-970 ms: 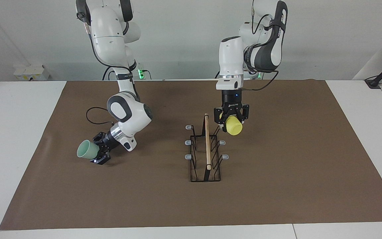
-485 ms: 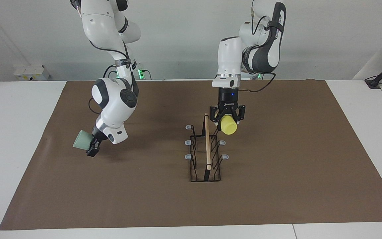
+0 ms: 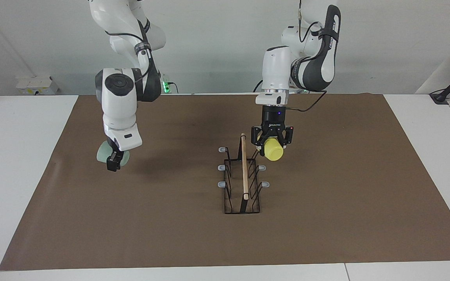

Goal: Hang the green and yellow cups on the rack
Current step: 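Hang the yellow cup on a rack peg while the right gripper carries the green cup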

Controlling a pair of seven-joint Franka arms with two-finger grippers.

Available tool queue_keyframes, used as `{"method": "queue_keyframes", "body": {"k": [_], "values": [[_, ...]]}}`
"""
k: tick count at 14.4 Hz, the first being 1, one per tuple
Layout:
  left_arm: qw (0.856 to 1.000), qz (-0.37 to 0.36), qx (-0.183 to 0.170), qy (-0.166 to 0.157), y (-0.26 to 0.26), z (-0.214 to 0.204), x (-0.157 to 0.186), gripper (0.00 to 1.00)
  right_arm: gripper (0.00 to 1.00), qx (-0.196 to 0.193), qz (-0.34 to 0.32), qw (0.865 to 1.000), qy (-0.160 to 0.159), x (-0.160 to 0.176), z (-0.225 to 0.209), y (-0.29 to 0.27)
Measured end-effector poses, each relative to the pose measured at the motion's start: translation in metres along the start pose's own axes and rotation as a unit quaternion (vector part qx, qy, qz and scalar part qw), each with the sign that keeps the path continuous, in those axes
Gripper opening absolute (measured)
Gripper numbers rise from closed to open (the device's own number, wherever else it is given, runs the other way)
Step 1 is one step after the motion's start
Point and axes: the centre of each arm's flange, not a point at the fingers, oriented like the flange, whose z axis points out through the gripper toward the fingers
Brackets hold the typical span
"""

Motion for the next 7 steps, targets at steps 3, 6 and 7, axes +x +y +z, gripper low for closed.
{"method": "queue_keyframes", "body": {"k": [3,6,7], "values": [[1.000,0.002,-0.002,0.001,-0.001,-0.002,-0.001,0.68,0.62,0.020,0.041,0.992,0.119,-0.010,-0.017,0.006],[1.000,-0.005,-0.006,0.003,-0.004,0.000,0.002,0.68,0.62,0.027,0.057,0.975,0.211,-0.024,-0.038,0.008],[1.000,-0.008,-0.005,0.005,-0.007,0.001,0.005,0.68,0.62,0.033,0.065,0.968,0.239,-0.031,-0.044,0.008]]}}
